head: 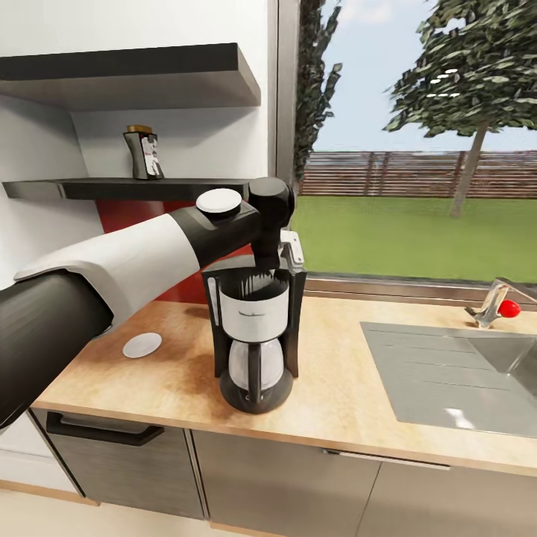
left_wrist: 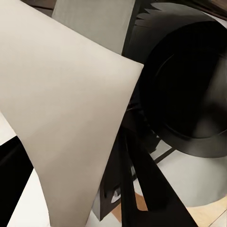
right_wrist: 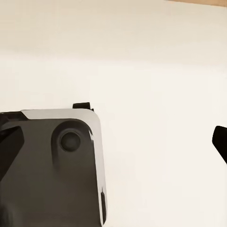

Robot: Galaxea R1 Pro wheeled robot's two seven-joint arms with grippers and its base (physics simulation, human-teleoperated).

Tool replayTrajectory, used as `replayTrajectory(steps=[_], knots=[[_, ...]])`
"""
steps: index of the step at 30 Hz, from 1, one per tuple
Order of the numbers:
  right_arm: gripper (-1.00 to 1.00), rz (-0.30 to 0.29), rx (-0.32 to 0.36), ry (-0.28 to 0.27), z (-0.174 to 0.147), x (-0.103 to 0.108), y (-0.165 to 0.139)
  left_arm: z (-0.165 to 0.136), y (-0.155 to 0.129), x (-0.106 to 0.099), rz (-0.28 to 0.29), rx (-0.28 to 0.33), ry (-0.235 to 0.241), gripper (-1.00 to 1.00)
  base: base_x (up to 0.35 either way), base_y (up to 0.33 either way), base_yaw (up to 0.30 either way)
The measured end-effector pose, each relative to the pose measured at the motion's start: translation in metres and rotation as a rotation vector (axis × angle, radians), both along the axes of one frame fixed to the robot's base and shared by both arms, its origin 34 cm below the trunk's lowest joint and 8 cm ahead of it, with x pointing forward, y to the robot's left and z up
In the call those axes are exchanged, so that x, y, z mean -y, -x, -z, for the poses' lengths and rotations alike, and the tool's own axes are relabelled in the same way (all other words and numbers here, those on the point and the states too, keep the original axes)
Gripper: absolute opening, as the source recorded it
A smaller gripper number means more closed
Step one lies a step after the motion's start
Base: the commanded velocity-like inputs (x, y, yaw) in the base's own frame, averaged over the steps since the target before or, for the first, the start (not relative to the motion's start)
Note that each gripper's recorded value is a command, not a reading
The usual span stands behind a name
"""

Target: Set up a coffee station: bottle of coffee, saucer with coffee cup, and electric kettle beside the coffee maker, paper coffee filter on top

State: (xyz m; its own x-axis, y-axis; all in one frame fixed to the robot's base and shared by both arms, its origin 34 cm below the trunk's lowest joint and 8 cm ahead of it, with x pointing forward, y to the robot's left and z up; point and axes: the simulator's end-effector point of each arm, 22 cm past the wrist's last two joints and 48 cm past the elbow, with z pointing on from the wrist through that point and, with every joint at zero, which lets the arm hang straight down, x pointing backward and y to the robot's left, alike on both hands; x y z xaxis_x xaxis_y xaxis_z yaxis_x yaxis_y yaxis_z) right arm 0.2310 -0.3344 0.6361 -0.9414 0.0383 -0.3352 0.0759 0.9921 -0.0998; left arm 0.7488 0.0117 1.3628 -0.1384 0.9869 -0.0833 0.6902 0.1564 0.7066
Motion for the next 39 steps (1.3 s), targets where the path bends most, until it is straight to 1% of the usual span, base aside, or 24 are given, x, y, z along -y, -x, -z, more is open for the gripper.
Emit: replayTrajectory(steps=[8,11,17,31,39], knots=[[1.0,-0.002,0.0,0.0,0.0,0.0,0.0,0.0,0.0,0.0,-0.001,-0.001,0.0,-1.0,-0.109,0.046,0.0],[1.0,-0.002,0.0,0.0,0.0,0.0,0.0,0.0,0.0,0.0,-0.002,-0.001,0.0,-1.0,-0.019,0.01,0.034],[1.0,-0.001,0.0,0.0,0.0,0.0,0.0,0.001,0.0,-0.001,-0.003,-0.002,0.0,-1.0,-0.003,0.002,0.151],[1.0,-0.002,0.0,-0.001,0.0,-0.001,0.0,0.002,-0.002,-0.004,-0.013,-0.006,0.003,-1.0,0.0,0.0,0.01],[1.0,-0.004,-0.001,-0.001,0.0,-0.001,0.0,0.012,-0.002,-0.005,-0.016,-0.023,0.003,-1.0,0.0,0.0,0.0]])
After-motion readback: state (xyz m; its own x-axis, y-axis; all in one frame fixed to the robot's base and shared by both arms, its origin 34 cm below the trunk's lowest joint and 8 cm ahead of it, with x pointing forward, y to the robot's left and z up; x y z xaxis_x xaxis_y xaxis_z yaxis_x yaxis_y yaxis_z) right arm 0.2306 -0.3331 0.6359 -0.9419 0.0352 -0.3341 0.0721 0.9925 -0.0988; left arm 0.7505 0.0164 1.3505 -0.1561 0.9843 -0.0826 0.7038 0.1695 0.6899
